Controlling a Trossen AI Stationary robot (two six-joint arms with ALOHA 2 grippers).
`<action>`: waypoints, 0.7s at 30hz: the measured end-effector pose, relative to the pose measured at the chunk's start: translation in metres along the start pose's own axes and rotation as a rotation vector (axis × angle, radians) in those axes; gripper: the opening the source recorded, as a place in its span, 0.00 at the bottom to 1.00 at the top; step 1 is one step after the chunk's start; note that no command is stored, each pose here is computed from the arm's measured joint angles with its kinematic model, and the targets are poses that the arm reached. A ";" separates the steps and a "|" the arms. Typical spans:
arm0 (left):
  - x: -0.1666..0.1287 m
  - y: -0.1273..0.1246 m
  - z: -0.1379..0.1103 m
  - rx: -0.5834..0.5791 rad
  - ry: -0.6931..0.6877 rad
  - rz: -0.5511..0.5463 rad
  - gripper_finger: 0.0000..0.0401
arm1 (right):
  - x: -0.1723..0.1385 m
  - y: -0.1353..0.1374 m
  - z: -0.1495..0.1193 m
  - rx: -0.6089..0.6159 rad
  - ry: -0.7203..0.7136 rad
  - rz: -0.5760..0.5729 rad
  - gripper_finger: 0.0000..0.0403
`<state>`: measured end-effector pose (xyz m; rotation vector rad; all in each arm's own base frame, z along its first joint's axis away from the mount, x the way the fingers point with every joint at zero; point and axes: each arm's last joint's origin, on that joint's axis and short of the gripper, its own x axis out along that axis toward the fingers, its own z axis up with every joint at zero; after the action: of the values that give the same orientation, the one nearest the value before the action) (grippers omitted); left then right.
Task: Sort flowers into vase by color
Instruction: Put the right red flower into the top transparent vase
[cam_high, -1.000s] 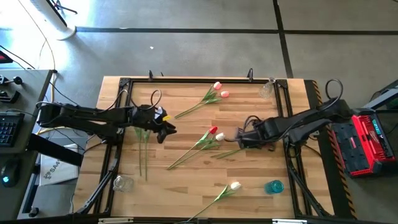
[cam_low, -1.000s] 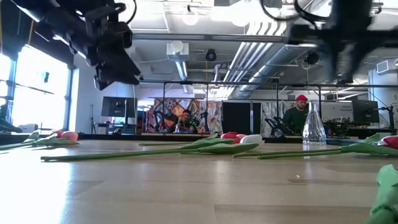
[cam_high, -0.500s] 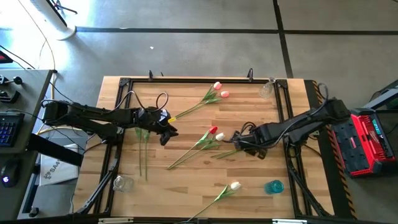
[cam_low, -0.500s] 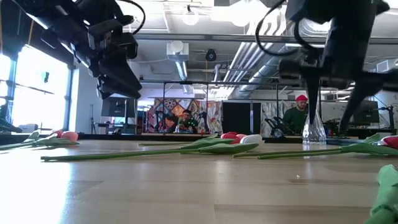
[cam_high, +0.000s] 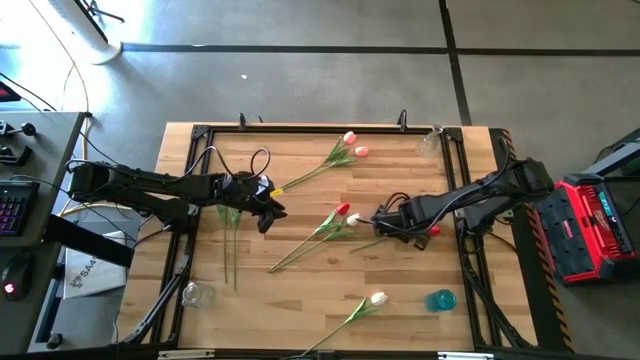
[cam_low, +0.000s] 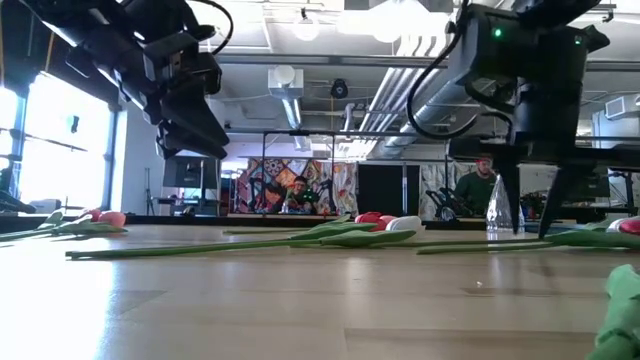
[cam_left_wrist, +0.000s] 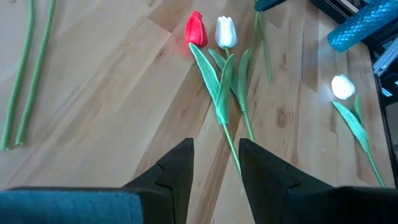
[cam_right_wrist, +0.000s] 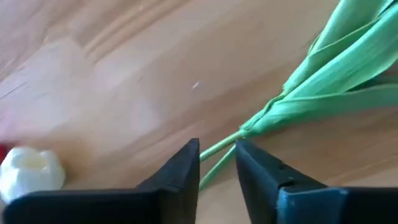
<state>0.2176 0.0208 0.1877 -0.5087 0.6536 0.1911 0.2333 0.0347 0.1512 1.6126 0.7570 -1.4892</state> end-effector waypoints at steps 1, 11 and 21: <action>0.000 0.000 0.000 0.000 0.000 0.000 0.29 | 0.000 -0.001 0.000 -0.002 0.006 -0.010 0.16; 0.000 0.000 0.000 0.000 -0.001 0.001 0.29 | -0.003 -0.009 -0.010 -0.304 0.213 -0.124 0.01; 0.000 0.001 0.006 -0.002 -0.080 0.048 0.29 | -0.009 -0.005 0.005 0.056 0.017 -0.041 0.02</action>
<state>0.2201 0.0246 0.1915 -0.4854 0.5876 0.2564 0.2251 0.0334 0.1593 1.6620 0.7685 -1.5400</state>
